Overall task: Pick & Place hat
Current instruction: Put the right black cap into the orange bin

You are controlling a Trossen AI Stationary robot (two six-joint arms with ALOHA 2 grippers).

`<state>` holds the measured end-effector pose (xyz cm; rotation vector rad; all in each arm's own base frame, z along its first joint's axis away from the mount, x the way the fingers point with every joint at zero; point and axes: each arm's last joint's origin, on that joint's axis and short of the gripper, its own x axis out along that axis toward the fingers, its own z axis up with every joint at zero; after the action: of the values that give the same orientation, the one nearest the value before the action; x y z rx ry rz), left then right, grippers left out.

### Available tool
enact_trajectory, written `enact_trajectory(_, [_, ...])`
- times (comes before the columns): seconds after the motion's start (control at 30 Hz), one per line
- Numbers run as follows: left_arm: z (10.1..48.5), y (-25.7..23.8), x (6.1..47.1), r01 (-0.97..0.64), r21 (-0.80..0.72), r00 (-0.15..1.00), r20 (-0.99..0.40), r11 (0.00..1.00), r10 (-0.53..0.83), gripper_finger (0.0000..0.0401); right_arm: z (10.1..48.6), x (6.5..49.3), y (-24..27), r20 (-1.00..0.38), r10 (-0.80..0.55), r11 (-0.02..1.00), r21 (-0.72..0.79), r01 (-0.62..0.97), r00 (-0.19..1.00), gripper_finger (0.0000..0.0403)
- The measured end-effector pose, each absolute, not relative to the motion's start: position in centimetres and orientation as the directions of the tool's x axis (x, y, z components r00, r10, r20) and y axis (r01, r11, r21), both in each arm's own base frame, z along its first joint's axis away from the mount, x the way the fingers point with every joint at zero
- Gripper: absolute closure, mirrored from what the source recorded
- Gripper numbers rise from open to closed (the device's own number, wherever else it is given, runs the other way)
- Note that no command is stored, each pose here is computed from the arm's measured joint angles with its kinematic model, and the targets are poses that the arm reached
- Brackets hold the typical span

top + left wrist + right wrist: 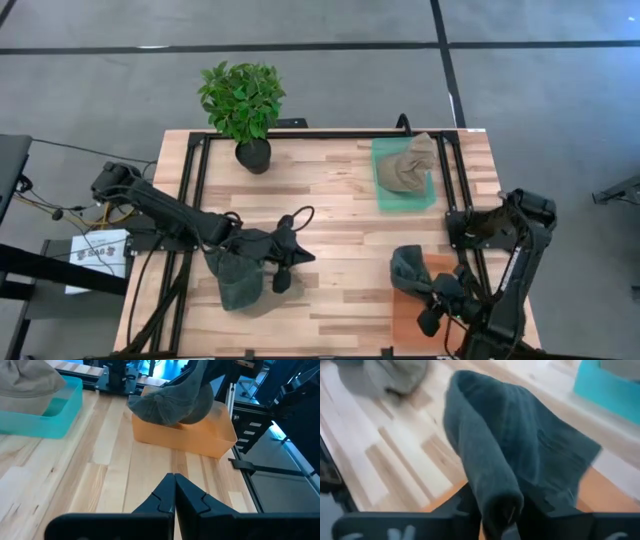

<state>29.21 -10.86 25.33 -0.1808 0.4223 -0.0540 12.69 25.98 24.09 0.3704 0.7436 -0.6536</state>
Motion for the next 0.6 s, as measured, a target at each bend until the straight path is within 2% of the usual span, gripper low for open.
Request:
enact_trajectory(0.2, [25.3,-10.9,29.2,0.014,-0.185,0.910,-0.404,0.983,-0.089,0.0401,26.3,11.6,24.9,-0.798,-0.330,0.742,0.111,0.661,0.504,0.0283])
enact_trajectory(0.37, [25.3,-10.9,29.2,0.014,-0.183,0.908,-0.409,0.983,-0.089,0.0401,28.2,10.7,23.8,-0.884,-0.209,0.746,0.133,0.652,0.419,0.0265])
enact_trajectory(0.6, [25.1,-10.9,29.1,0.043,-0.155,0.899,-0.426,0.987,-0.106,0.0401,30.2,9.9,22.4,-0.933,-0.085,0.757,0.167,0.632,0.349,0.0239])
